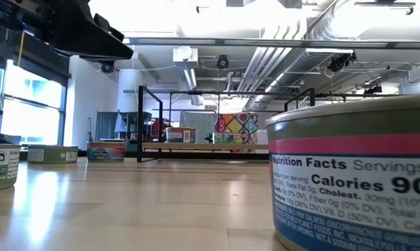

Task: Stack canned seafood by type on shelf
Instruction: Put the green tuna can on the shelf

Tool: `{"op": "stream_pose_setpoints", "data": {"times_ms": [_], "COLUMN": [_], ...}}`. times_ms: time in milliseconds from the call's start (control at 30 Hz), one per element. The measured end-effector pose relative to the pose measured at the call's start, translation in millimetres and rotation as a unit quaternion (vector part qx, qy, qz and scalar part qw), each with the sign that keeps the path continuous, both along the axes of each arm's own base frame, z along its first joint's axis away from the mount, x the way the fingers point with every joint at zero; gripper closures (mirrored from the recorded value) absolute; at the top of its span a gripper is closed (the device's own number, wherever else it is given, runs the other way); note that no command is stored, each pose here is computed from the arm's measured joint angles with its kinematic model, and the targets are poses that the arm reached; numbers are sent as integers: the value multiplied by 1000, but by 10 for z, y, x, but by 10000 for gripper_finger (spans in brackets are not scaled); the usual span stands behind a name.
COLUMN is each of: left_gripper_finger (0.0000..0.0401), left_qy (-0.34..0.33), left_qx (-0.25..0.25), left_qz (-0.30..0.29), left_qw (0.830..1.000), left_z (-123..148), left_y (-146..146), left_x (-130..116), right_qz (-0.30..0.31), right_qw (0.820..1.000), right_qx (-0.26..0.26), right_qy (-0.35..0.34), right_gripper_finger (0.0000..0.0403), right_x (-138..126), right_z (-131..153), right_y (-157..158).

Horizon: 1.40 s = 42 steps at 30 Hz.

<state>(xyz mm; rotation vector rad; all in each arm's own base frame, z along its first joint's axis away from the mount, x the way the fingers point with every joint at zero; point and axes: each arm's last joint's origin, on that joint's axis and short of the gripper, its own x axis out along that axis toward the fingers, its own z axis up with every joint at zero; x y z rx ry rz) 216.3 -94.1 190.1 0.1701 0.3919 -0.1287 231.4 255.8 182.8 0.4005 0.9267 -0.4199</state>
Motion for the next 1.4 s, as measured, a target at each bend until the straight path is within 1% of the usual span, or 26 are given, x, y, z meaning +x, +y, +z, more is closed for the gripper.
{"op": "stream_pose_setpoints", "data": {"times_ms": [33,100,167,267,367,467,567,733,900,1000,1100,1200,1333,1400], "left_gripper_finger": [401,401,401,401,401,401,401,401,401,401,401,401,401,401], "left_qy": [1,3,3,4,4,-2,-8,-2,7,15,25,37,57,63], "left_qx": [-1,-5,-6,-9,-10,-13,-22,-37,-41,-48,-48,-51,-52,-53], "left_qz": [-2,-8,-6,-4,3,11,19,11,32,47,57,68,68,69], "left_qw": [1000,1000,1000,1000,1000,1000,1000,999,999,998,997,996,995,994], "left_z": [0,-1,-1,-2,-2,5,-16,-155,-308,-341,-390,-455,-554,-592], "left_y": [3,16,35,71,105,136,152,163,210,241,268,295,329,353], "left_x": [2,9,18,33,46,69,113,237,364,463,544,602,661,698], "right_qz": [-30,-68,-80,-82,-82,-78,-92,-115,-111,-116,-115,-101,-92,-79], "right_qw": [1000,997,996,996,996,997,996,993,990,986,982,979,970,970], "right_qx": [6,13,20,23,26,16,15,10,29,44,50,37,16,7], "right_qy": [6,20,29,41,36,22,1,-37,-84,-115,-145,-175,-225,-230], "right_gripper_finger": [403,403,403,403,403,403,403,403,403,403,403,403,403,403], "right_x": [-31,-77,-76,-16,118,280,466,758,1047,1176,1251,1282,1315,1317], "right_z": [-42,-122,-195,-290,-340,-379,-406,-433,-508,-572,-591,-565,-422,-387], "right_y": [-33,-92,-144,-256,-403,-577,-786,-1119,-1337,-1405,-1420,-1378,-1242,-1179]}}
